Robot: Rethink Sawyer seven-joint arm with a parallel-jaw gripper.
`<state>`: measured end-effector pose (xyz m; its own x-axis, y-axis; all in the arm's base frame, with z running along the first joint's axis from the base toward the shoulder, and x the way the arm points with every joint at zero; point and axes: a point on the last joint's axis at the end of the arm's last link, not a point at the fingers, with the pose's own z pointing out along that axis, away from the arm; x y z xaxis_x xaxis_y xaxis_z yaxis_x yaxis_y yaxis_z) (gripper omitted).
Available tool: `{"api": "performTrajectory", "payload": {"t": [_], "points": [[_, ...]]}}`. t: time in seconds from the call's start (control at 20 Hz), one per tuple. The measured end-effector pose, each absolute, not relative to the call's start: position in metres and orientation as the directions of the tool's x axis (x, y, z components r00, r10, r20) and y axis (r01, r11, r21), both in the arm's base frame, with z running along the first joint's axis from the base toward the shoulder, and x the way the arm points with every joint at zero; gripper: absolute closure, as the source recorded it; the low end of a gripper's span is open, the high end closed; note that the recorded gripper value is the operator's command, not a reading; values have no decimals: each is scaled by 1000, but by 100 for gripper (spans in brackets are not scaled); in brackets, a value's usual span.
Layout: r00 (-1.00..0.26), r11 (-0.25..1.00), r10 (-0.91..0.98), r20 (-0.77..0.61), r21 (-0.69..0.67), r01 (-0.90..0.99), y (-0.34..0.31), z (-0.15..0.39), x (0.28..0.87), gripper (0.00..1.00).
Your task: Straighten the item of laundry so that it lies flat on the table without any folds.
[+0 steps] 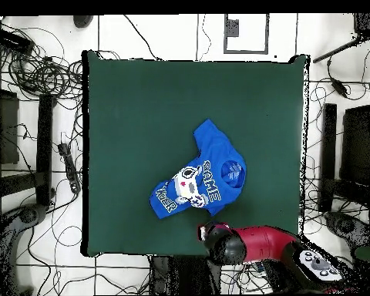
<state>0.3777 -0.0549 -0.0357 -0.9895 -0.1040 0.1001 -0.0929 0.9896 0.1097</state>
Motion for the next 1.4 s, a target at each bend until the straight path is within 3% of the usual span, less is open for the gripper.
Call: {"api": "performTrajectory", "payload": {"t": [1.4], "points": [[-988, 987, -152, -4, 42, -152, -26, 16, 451, 0]]}}
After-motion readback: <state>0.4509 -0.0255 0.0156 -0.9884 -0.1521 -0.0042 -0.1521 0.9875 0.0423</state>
